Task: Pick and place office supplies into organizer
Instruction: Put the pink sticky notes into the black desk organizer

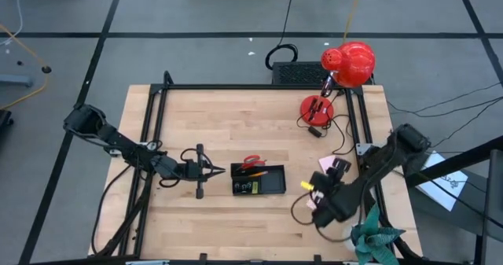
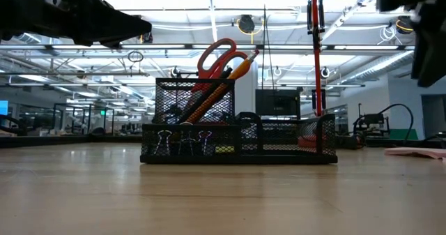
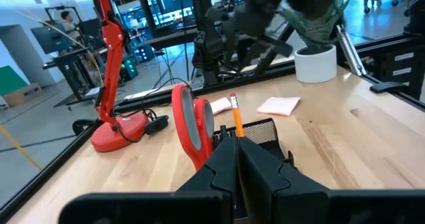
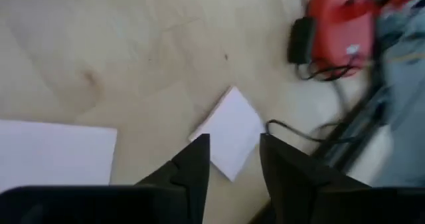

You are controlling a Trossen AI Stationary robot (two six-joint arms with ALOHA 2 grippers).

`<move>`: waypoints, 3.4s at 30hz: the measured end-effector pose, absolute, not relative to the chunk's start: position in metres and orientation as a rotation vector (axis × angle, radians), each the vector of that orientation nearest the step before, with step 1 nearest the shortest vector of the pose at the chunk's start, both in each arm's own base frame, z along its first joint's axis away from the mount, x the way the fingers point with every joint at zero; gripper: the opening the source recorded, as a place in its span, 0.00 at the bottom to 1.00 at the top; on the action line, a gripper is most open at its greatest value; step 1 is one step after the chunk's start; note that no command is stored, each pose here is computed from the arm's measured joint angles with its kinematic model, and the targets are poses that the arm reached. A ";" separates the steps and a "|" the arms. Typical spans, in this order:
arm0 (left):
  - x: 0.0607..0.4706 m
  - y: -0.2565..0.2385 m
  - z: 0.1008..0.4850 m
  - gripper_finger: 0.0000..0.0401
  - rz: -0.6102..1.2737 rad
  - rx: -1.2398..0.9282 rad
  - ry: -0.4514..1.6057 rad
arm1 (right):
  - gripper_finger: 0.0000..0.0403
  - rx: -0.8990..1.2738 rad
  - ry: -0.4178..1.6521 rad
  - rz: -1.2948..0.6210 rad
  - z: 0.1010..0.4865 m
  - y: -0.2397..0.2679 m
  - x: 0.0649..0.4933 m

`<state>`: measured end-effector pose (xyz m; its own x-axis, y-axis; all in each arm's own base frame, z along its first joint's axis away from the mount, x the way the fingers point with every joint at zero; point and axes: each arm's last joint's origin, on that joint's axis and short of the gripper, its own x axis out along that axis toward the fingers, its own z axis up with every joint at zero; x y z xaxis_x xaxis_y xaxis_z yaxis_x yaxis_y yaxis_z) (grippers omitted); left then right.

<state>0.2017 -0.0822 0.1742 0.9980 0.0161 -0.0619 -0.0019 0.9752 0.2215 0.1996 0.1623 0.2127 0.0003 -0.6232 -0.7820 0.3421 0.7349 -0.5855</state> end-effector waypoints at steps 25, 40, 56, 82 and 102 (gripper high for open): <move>0.202 -0.082 0.174 0.06 0.008 0.258 0.065 | 0.00 0.125 1.628 -0.686 0.129 0.076 0.188; 0.202 -0.082 0.173 0.06 0.007 0.256 0.071 | 0.00 0.330 1.546 -0.349 0.133 0.110 0.209; 0.202 -0.082 0.172 0.06 0.006 0.248 0.085 | 0.00 0.313 1.292 -0.117 0.138 0.146 0.224; 0.201 -0.082 0.169 0.06 0.004 0.259 0.114 | 0.77 -0.242 1.364 0.136 0.190 0.161 0.228; 0.204 -0.071 0.162 0.06 0.048 0.237 0.182 | 0.84 -0.289 1.411 0.461 0.173 0.123 0.244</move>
<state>0.2043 -0.0709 0.1624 0.9824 0.0684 -0.1738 -0.0256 0.9710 0.2377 0.2438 0.1226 0.1727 0.0926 0.1361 -0.9864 -0.4718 0.8783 0.0769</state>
